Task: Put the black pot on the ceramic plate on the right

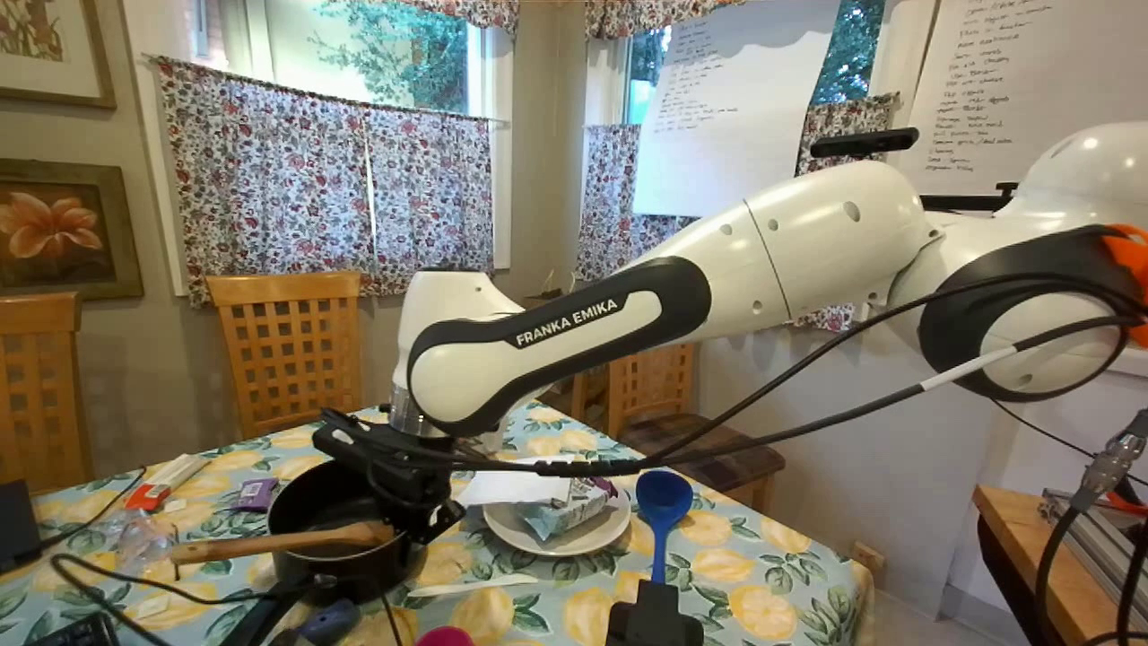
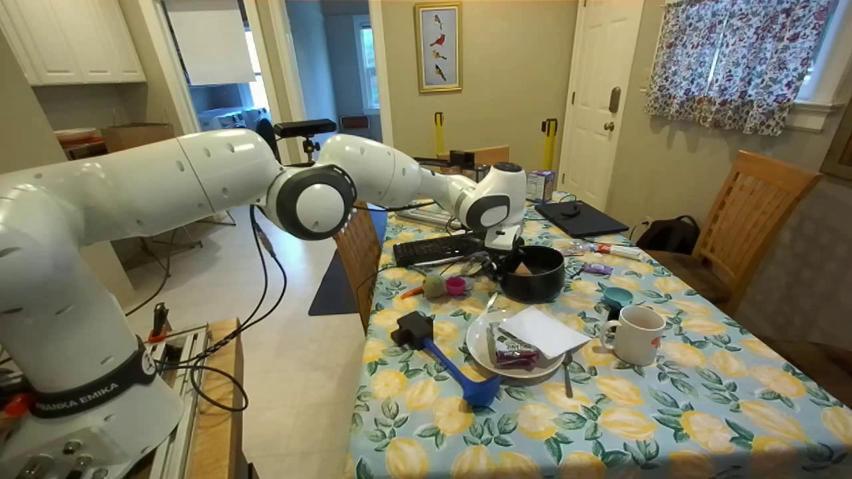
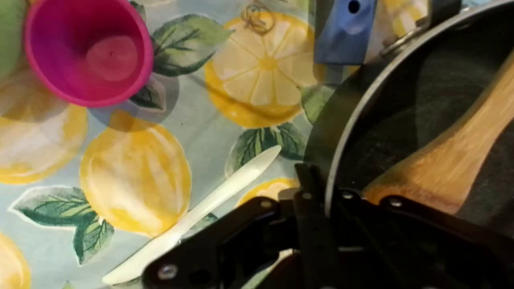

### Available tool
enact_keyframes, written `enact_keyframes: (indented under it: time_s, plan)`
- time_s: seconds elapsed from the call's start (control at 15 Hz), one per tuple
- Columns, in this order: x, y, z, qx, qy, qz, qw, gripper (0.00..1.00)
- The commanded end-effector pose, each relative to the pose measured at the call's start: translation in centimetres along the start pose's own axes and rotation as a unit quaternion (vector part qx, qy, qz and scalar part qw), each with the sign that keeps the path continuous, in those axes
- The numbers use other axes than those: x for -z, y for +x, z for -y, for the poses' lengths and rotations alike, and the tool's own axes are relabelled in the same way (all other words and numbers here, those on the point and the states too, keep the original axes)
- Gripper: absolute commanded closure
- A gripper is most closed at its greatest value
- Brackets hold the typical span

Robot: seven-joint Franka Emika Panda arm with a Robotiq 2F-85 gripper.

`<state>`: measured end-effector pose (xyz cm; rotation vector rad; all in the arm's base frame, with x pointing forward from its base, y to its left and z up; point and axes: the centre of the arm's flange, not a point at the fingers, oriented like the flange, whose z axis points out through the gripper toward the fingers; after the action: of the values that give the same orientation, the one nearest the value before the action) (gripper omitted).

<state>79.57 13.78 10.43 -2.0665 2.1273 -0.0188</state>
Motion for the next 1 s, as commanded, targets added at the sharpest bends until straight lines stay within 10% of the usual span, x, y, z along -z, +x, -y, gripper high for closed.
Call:
enact_keyframes:
  time_s: [0.0, 0.47, 0.93]
  plan:
    - [0.7, -1.1, -3.1, -0.002, 0.018, 0.022, 0.9996, 0.97]
    - [2.6, 1.7, -6.4, -0.071, 0.024, 0.114, 0.9907, 0.97]
    - [5.7, 0.9, -6.2, -0.061, 0.008, 0.085, 0.9945, 0.97]
